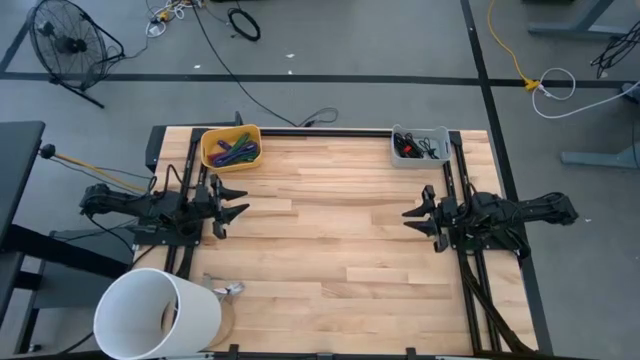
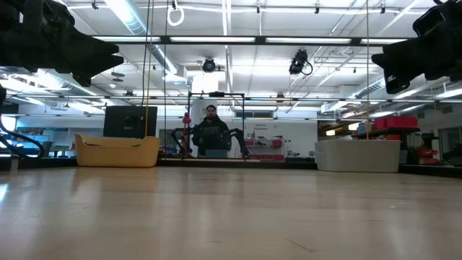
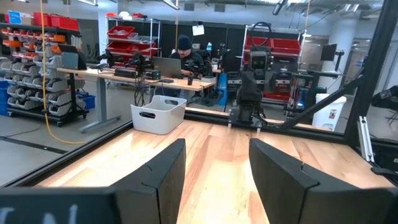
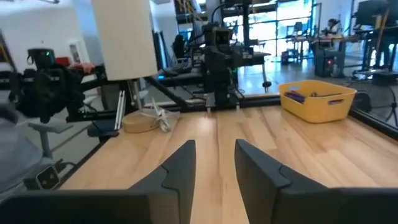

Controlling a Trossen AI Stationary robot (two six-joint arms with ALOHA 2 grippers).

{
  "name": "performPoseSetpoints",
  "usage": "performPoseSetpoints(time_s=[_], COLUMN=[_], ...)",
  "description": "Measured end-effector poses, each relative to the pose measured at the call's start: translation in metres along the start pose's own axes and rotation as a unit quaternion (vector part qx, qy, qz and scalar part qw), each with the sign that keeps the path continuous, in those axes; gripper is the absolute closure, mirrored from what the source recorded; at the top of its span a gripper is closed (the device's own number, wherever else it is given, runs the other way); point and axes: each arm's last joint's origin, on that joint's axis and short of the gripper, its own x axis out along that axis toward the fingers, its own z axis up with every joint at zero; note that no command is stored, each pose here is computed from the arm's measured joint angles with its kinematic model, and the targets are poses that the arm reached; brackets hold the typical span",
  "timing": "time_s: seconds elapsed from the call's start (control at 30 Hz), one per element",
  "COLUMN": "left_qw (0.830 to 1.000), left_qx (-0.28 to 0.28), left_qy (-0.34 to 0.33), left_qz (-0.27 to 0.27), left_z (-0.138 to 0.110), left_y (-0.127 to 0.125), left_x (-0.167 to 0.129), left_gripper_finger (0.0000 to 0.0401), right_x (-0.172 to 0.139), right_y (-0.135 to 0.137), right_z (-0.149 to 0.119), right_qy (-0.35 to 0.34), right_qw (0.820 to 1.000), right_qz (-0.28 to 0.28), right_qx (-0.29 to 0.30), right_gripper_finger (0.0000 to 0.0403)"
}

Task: Pick & Place USB Port
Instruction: Return to Home Position

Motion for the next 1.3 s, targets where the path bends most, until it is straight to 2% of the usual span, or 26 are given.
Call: performPoseSetpoints(time_s=[0.6,1.3], left_qw=[1.0,1.0], left_qx=[0.003,0.004], left_qy=[-0.002,0.0], left_qz=[0.022,0.022], left_z=[0.0002,-0.0001], left_y=[0.0038,0.0038], left_x=[0.0013,0.0016], left_gripper_finger=[0.022,0.022], right_x=[0.0005,0.0005], right_y=[0.0003,0.0003], right_z=[-0.0004,-0.0004], right_qy=[0.003,0.003], right_qw=[1.0,1.0], right_qz=[0.005,0.005], right_qx=[-0.002,-0.002], right_gripper_finger=[0.0289,0.0289])
